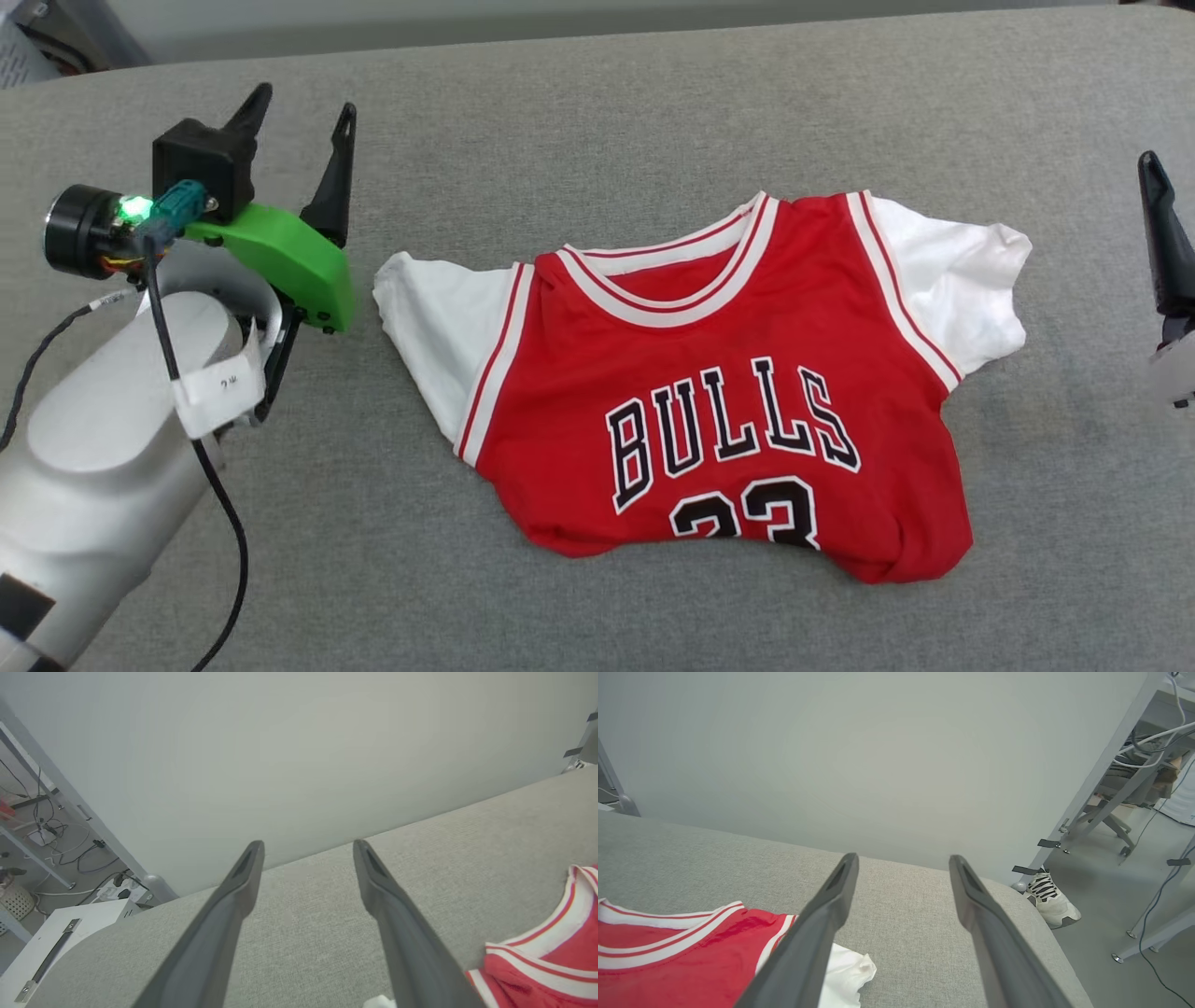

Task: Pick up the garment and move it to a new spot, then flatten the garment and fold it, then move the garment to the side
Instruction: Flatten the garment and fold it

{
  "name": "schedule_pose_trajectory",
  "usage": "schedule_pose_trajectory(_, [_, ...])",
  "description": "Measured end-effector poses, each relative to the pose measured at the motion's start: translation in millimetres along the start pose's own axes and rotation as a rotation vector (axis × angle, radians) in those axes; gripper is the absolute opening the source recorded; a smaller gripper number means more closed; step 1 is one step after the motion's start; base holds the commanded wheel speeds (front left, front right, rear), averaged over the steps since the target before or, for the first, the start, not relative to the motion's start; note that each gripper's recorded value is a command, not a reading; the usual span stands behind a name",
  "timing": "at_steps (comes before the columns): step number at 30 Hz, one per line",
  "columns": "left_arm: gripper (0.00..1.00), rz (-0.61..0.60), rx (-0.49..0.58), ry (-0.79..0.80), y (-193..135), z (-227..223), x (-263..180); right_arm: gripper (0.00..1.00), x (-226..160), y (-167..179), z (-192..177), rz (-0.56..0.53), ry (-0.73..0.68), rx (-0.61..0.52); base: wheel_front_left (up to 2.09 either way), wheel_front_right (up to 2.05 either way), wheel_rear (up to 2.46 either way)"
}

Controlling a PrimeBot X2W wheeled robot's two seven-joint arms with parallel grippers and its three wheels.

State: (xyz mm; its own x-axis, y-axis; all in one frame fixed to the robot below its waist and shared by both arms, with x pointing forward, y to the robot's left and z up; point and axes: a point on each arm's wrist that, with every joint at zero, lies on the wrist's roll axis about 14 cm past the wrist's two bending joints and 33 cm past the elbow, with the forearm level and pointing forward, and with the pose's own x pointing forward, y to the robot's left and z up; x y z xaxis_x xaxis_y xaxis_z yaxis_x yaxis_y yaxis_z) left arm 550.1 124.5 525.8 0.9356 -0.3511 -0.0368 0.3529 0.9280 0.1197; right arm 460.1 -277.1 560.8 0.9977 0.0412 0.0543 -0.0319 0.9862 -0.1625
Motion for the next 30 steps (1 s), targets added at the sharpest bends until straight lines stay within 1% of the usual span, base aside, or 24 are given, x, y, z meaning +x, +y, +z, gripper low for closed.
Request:
schedule_pose_trajectory(2, [1.0, 0.055, 0.004, -0.081, 5.2, 21.4, -11.1, 1.0, 8.2, 4.9, -3.1, 0.043, 0.074, -0.012, 0.0, 0.0, 0.0])
schedule_pose_trajectory(4, [1.0, 0.093, 0.004, -0.119, 6.3, 26.9, -25.6, 1.0, 11.9, 10.0, -14.0, 0.082, 0.171, -0.008, 0.0, 0.0, 0.0])
schedule_pose_trajectory(7, [1.0, 0.153, 0.006, -0.151, 8.8, 27.4, -48.0, 1.0, 10.2, 17.7, -39.7, 0.146, 0.358, 0.002, 0.0, 0.0, 0.0])
schedule_pose_trajectory(11, [1.0, 0.223, 0.006, -0.192, 14.0, 30.3, -68.5, 1.0, -0.9, 23.8, -75.0, 0.204, 0.596, 0.037, 0.0, 0.0, 0.0])
schedule_pose_trajectory(15, [1.0, 0.279, -0.004, -0.193, 16.3, 20.9, -82.6, 1.0, -13.8, 33.4, -106.4, 0.246, 0.778, 0.09, 0.0, 0.0, 0.0])
schedule_pose_trajectory(20, [1.0, 0.327, -0.035, -0.166, 15.9, 2.8, -93.8, 1.0, -16.7, 39.5, -136.4, 0.254, 0.891, 0.116, 0.0, 0.0, 0.0])
schedule_pose_trajectory(26, [1.0, 0.355, -0.062, -0.114, 17.2, -22.0, -102.5, 1.0, -25.5, 62.5, -180.0, 0.277, 1.0, 0.152, 0.0, 0.0, 0.0])
schedule_pose_trajectory(28, [1.0, 0.366, -0.068, -0.103, 19.9, -27.2, -104.0, 1.0, -25.5, 65.3, -186.9, 0.281, 1.01, 0.148, 0.0, 0.0, 0.0])
schedule_pose_trajectory(30, [1.0, 0.373, -0.064, -0.099, 22.8, -30.1, -104.7, 1.0, -20.7, 66.5, -189.6, 0.28, 0.989, 0.145, 0.0, 0.0, 0.0])
